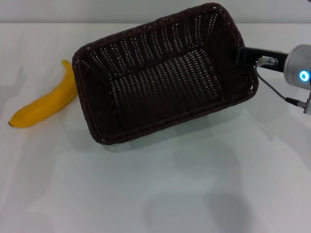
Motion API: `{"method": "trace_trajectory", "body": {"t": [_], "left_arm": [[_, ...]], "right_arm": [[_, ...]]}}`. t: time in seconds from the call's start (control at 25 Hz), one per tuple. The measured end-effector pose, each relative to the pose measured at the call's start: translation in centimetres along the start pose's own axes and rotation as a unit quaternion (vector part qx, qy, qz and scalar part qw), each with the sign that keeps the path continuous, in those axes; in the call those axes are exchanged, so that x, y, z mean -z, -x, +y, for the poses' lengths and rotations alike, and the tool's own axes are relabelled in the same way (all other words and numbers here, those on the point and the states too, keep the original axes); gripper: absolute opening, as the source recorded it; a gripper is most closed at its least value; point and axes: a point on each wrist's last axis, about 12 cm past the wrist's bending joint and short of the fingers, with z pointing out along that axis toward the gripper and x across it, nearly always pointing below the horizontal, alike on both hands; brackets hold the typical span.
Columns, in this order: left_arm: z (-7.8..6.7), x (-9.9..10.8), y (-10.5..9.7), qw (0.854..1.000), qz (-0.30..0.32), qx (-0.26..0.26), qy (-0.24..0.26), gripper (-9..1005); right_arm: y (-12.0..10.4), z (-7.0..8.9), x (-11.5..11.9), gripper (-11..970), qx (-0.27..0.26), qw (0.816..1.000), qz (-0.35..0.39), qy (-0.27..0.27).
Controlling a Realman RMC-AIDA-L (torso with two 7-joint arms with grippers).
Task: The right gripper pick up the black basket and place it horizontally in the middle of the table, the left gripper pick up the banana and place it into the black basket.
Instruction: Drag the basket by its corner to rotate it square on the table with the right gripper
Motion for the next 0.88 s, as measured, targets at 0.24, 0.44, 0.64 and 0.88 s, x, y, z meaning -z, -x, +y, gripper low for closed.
{"method": "trace_trajectory", "body": {"t": [0.24, 0.44, 0.64, 0.88], "left_arm": [[-0.04, -0.04, 0.0, 1.0, 0.0, 0.001, 0.0, 875], [-0.05, -0.11, 0.02, 1.0, 0.0, 0.0, -0.001, 876], [-0.01, -0.11, 0.0, 1.0, 0.002, 0.0, 0.0, 876], [0.06, -0.09, -0.01, 1.0, 0.002, 0.0, 0.001, 877]], "right_arm": [[0.02, 0.03, -0.02, 286, 0.0, 1.0, -0.002, 0.001], [0.1, 0.09, -0.01, 294, 0.004, 1.0, -0.007, 0.003], [0.17, 0.24, -0.02, 302, 0.012, 1.0, -0.01, 0.006], [0.31, -0.06, -0.01, 311, -0.003, 1.0, -0.023, 0.014]]}}
